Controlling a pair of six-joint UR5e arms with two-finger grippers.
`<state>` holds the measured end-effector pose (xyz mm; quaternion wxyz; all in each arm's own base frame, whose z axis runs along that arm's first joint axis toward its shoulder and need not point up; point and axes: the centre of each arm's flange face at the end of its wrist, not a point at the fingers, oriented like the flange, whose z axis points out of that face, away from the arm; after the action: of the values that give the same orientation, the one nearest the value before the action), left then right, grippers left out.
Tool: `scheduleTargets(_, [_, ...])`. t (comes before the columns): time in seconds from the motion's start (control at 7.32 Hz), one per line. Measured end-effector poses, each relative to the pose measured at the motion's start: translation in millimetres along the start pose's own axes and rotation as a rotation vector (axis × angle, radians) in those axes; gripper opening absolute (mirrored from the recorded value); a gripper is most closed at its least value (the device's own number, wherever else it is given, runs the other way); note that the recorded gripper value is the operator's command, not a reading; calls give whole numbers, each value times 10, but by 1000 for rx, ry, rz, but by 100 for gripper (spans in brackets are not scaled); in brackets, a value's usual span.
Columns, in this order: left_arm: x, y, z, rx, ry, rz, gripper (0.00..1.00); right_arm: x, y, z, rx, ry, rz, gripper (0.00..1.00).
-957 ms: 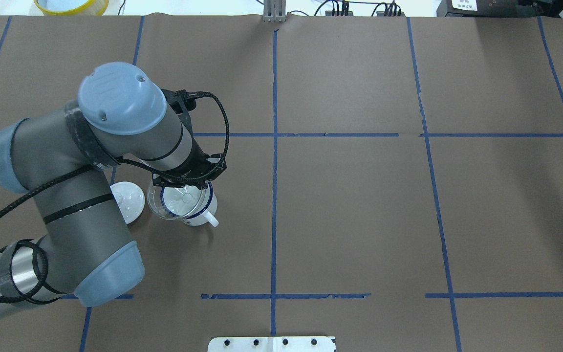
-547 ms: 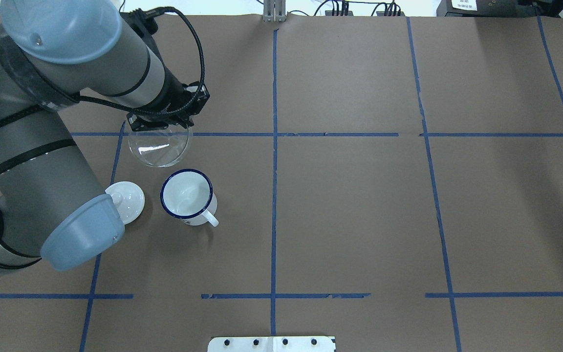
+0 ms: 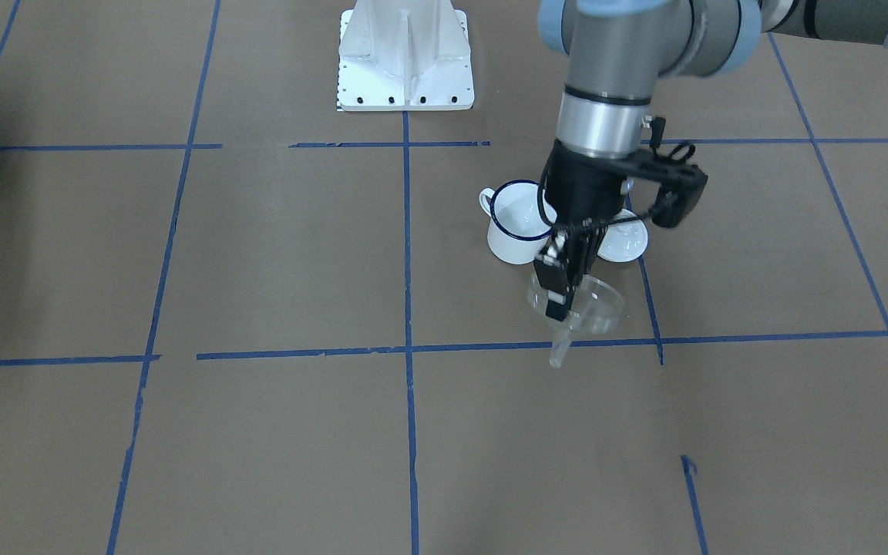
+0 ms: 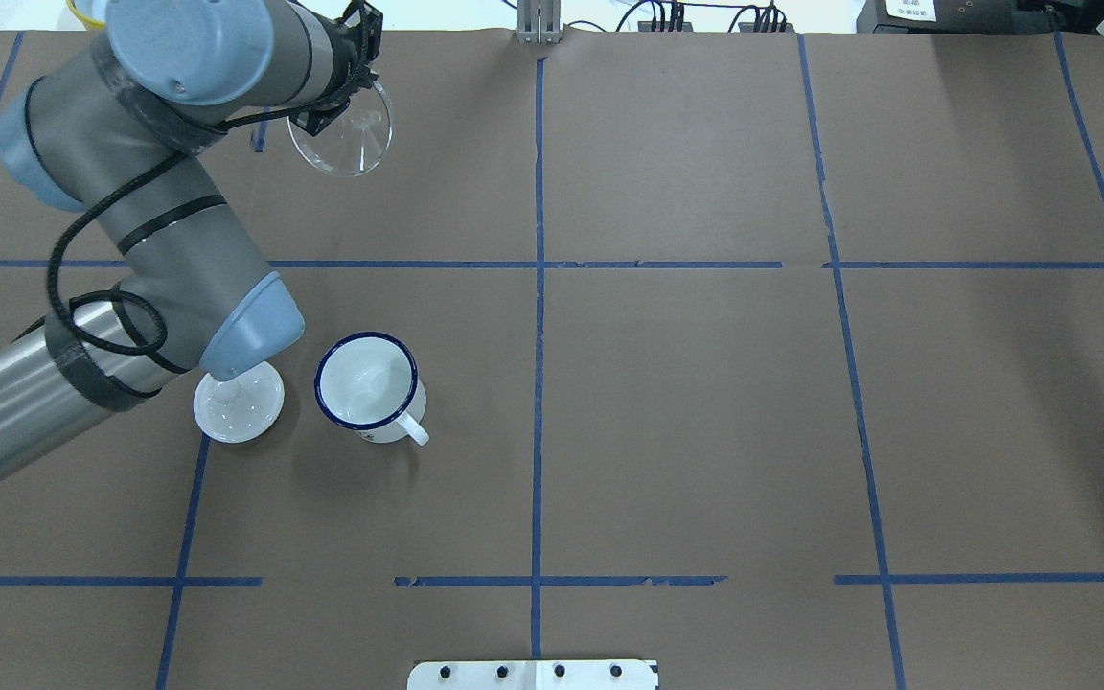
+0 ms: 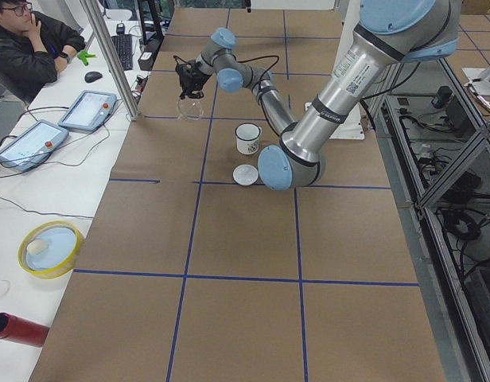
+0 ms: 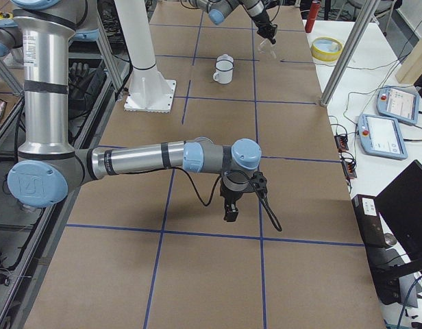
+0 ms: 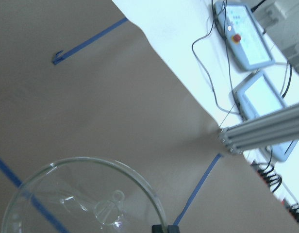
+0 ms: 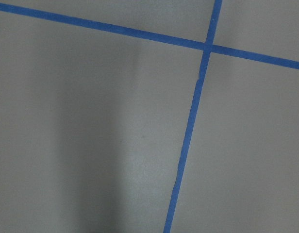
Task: Remove funnel from cup
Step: 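Carry the glass funnel farther from the robot and lower it onto the table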
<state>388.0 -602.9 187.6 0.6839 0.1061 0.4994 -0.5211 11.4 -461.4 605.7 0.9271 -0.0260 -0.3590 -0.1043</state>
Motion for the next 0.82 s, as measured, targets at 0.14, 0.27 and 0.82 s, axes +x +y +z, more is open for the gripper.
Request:
scheduleTargets(0.14, [-144, -173, 481, 64, 65, -67, 0, 0, 0, 0, 0, 0, 0, 100])
scheduleTargets(0.27, [-325, -325, 858, 111, 118, -103, 0, 0, 0, 0, 0, 0, 0, 100])
scheduleTargets(0.82, [-829, -399, 1489, 144, 134, -112, 30, 0, 0, 0, 0, 0, 0, 100])
